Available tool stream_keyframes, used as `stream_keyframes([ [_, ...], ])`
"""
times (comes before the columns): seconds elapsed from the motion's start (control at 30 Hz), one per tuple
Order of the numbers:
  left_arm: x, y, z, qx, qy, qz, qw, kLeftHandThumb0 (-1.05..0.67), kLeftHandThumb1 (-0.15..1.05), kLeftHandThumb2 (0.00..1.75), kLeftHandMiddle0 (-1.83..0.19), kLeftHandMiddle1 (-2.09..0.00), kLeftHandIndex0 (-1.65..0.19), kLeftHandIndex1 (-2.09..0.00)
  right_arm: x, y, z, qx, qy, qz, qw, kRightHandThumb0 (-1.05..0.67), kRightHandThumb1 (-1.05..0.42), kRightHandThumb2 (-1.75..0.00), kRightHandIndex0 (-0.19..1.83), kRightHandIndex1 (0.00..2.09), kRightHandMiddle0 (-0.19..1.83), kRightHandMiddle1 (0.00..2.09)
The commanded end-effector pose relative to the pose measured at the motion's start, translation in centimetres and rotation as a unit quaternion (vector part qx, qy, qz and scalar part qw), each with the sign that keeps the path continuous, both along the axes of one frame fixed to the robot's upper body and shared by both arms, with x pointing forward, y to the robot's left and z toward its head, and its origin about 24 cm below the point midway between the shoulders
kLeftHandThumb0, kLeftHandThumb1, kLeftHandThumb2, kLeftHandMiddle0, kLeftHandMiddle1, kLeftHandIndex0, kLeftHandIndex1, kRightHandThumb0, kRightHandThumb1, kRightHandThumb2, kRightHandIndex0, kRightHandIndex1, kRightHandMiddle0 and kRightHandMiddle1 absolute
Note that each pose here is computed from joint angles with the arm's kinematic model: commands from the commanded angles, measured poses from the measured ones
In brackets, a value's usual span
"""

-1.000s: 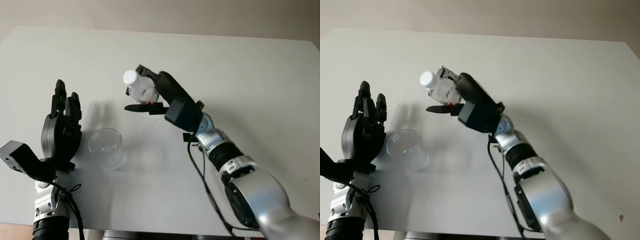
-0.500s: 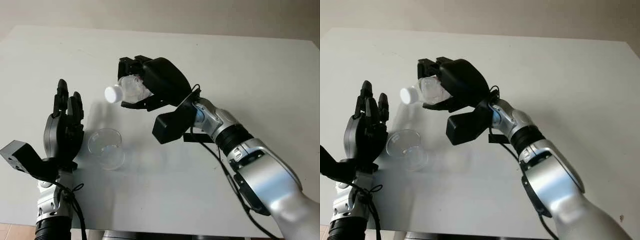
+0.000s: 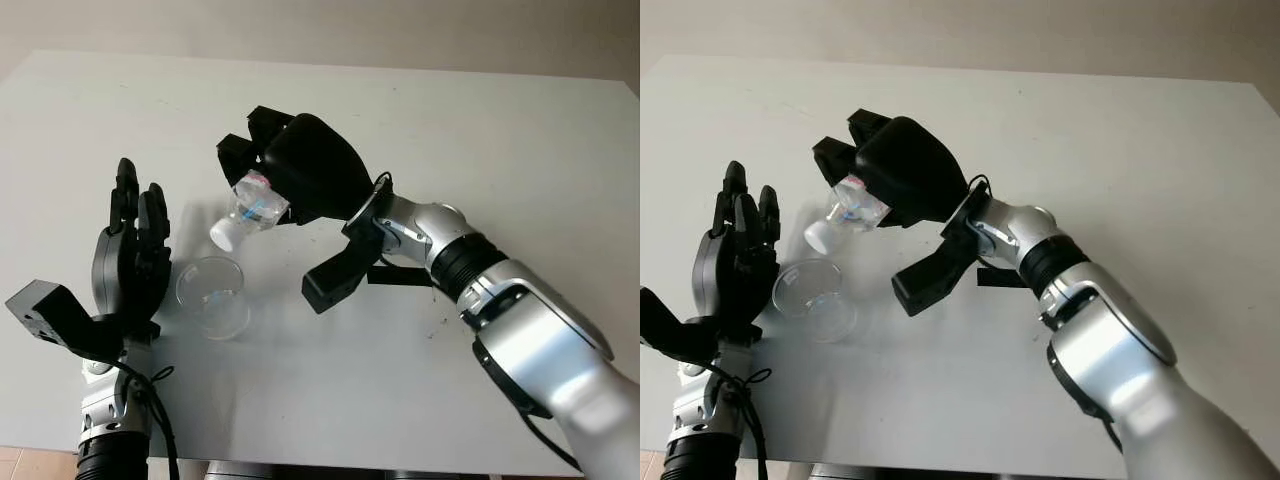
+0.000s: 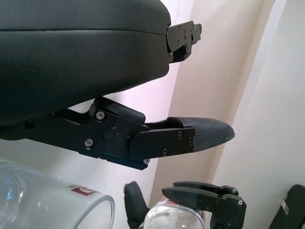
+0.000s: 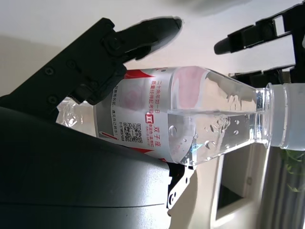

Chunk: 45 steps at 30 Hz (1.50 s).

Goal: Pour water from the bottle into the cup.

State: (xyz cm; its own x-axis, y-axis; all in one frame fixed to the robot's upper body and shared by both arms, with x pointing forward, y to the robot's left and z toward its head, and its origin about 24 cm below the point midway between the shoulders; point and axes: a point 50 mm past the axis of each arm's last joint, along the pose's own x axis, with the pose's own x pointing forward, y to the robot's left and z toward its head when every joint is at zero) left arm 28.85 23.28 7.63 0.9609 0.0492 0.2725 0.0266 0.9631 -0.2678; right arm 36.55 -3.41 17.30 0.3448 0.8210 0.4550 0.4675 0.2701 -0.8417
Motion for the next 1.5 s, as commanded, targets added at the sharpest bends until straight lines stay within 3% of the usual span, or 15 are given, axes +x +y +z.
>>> stream_keyframes([
  [0.0,-0.1,-0.3,-0.7,-0.006,0.010,-0.004,1.000,-0.67,1.05,0.48,0.18,-0.05,0.19,-0.04,-0.2,0.7,1.6,-0.010,-0.049,0.016,0.999,-0.32,-1.04,-0.13,1.20,2.09,0.78,2.09],
  [0.27,-0.1,-0.3,-0.8,-0.005,0.012,-0.002,1.000,-0.67,1.05,0.49,0.18,-0.05,0.18,-0.02,-0.5,1.4,1.5,-0.062,-0.147,0.021,0.987,-0.36,-1.05,-0.10,1.16,2.09,0.76,2.09],
  [0.47,0.0,-0.4,-0.8,-0.007,0.011,-0.001,1.000,-0.67,1.05,0.47,0.17,-0.05,0.18,-0.03,-0.9,1.8,1.2,-0.064,-0.141,0.034,0.987,-0.36,-1.05,-0.11,1.09,2.09,0.70,2.09],
  [1.2,0.3,-0.3,-0.9,-0.009,0.012,0.001,1.000,-0.67,1.05,0.49,0.16,-0.06,0.17,-0.05,-1.3,2.0,1.7,-0.039,-0.199,0.061,0.977,-0.34,-1.05,-0.15,1.11,2.09,0.73,2.09],
  [1.27,0.3,-0.3,-0.9,-0.010,0.012,0.003,1.000,-0.67,1.05,0.49,0.16,-0.06,0.17,-0.05,-1.4,2.0,1.8,-0.002,-0.155,0.069,0.985,-0.33,-1.04,-0.14,1.12,2.09,0.74,2.09],
  [1.33,0.3,-0.3,-0.9,-0.010,0.012,0.002,1.000,-0.68,1.05,0.49,0.16,-0.06,0.17,-0.05,-1.1,1.8,1.9,0.080,-0.043,0.065,0.994,-0.26,-1.04,-0.20,1.15,2.09,0.81,2.09],
  [1.37,0.3,-0.3,-0.9,-0.009,0.011,0.000,1.000,-0.68,1.05,0.49,0.17,-0.05,0.18,-0.05,-0.7,1.4,2.2,0.138,0.034,0.048,0.989,-0.22,-0.96,-0.39,1.17,2.09,0.85,2.09],
  [1.4,0.3,-0.2,-0.9,-0.008,0.010,-0.001,1.000,-0.68,1.05,0.49,0.17,-0.05,0.18,-0.05,-0.3,1.0,2.4,0.174,0.085,0.041,0.980,-0.14,-0.79,-0.74,1.22,2.09,0.91,2.09],
  [1.43,0.3,-0.2,-0.8,-0.004,0.010,-0.003,1.000,-0.68,1.05,0.49,0.17,-0.05,0.18,-0.04,0.3,0.4,2.8,0.226,0.156,0.029,0.961,-0.10,-0.72,-0.86,1.24,2.09,0.94,2.09],
  [1.47,0.3,-0.2,-0.7,-0.002,0.009,-0.004,1.000,-0.69,1.05,0.48,0.17,-0.05,0.19,-0.04,0.6,-0.1,3.0,0.257,0.202,0.028,0.945,-0.08,-0.71,-0.85,1.25,2.09,0.95,2.09],
])
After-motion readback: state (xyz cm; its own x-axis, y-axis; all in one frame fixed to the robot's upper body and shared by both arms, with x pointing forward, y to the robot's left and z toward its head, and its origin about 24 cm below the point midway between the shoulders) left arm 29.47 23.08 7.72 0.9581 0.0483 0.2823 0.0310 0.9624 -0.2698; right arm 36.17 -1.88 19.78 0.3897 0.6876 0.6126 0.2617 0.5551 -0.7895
